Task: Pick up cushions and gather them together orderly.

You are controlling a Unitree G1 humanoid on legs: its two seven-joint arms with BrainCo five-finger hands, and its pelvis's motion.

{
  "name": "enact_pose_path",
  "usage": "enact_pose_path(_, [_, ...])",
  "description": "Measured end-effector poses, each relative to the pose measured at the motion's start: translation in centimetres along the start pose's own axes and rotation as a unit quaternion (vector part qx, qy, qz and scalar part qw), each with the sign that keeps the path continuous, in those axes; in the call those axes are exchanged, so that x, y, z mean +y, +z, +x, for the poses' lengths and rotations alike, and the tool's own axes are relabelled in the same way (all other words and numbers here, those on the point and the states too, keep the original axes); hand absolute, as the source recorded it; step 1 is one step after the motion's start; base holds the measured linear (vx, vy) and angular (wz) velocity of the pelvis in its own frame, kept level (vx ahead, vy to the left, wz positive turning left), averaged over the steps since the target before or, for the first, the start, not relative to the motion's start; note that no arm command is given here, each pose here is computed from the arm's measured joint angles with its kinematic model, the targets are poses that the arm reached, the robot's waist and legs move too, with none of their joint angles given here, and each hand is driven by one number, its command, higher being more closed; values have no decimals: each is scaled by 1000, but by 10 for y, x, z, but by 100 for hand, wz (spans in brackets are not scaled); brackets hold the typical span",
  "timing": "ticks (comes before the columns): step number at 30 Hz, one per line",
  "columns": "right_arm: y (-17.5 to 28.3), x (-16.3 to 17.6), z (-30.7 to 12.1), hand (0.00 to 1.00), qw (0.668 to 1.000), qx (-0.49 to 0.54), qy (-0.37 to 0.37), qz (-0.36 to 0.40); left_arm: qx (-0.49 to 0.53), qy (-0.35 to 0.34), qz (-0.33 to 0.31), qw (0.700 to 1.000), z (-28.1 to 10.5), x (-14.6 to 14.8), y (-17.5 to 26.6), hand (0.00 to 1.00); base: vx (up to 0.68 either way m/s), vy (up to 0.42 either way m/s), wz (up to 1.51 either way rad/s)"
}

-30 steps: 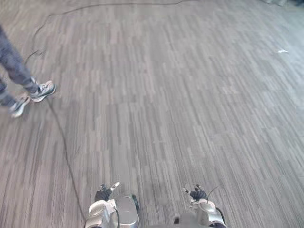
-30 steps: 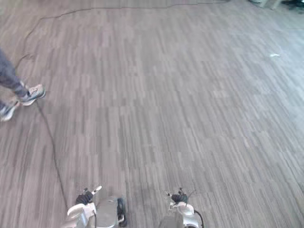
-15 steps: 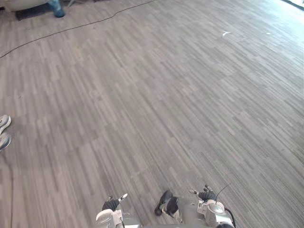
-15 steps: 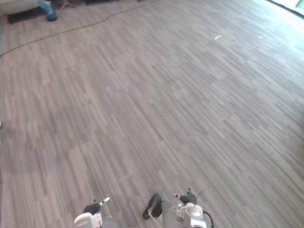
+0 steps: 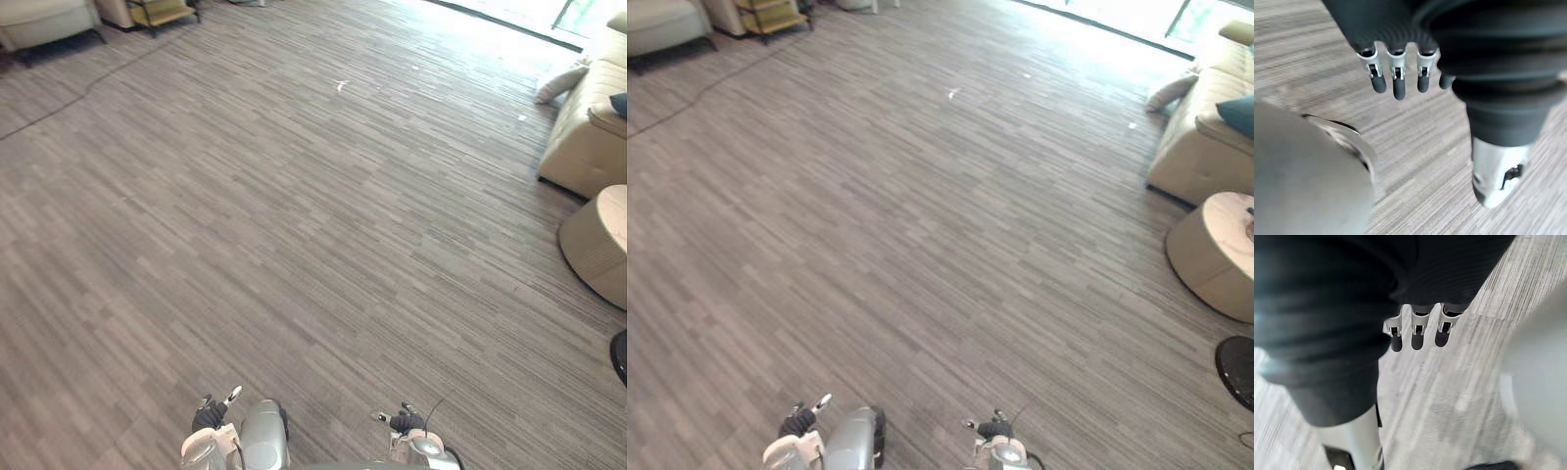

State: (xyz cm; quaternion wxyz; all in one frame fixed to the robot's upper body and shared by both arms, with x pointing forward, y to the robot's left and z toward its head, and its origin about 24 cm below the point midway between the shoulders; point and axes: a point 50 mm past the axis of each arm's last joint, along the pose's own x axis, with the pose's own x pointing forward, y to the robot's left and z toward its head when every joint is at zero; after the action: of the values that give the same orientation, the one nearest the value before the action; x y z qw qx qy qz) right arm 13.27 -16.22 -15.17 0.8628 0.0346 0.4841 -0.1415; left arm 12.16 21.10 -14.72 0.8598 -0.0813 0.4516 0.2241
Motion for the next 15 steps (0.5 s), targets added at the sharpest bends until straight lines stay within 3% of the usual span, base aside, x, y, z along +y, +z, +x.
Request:
enact_pose_path(8, [24, -1, 3, 0, 999, -43, 4, -1, 20, -16, 48, 999, 0, -8, -7, 0, 497, 17, -1])
enact_pose_path(15, [35, -18, 5, 0, 998, -59, -19, 4, 33, -41, 52, 997, -4, -27, -17, 0, 693, -189, 26])
